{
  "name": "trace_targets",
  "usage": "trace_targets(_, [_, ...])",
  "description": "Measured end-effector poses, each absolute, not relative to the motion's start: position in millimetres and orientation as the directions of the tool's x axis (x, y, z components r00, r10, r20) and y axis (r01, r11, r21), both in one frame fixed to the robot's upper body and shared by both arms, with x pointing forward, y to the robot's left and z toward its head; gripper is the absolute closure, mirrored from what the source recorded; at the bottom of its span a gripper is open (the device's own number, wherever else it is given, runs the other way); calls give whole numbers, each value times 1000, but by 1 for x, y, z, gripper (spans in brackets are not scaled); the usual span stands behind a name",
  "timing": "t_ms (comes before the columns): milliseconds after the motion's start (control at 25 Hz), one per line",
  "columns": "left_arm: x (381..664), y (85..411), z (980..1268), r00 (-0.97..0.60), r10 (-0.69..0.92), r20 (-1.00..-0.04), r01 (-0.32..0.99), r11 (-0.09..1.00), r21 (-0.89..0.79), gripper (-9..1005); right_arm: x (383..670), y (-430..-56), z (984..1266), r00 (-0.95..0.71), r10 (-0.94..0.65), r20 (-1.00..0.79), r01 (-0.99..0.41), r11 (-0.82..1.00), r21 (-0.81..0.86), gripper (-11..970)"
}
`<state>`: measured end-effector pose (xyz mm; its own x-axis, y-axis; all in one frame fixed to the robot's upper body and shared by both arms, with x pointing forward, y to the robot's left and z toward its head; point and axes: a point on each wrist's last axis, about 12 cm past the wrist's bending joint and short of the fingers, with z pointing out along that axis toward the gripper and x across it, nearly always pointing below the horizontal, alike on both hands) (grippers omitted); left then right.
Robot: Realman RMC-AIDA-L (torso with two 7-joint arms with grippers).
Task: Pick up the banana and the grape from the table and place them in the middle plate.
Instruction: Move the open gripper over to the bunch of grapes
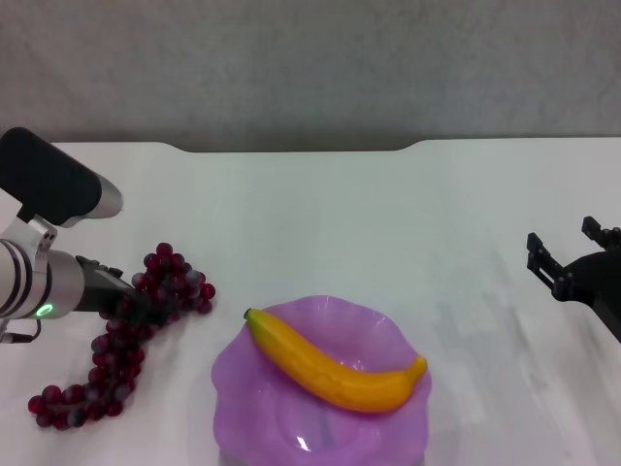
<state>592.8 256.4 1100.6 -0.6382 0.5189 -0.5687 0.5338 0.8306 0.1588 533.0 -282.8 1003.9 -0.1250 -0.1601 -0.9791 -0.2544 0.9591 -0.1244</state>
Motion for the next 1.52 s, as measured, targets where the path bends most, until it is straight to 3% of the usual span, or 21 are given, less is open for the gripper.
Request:
trace_targets(680, [599,267,1070,-658,525,-540,531,832,162,102,533,-281,1004,-123,-156,-980,-256,959,-120,172])
trace_targets(1240, [601,271,1062,-658,507,-556,500,847,180,110,531,-282,1004,-120,-151,-981,-254,960,-117,173])
trace_targets(1440, [602,272,1063,-659,500,-562,492,852,180,297,531,-282,1004,-119,-150,-981,-253,960,-117,173])
trace_targets(1520, [602,272,1063,-656,498,-567,489,853,184,324,531,-282,1004,-119,-150,-981,-253,960,-116,174])
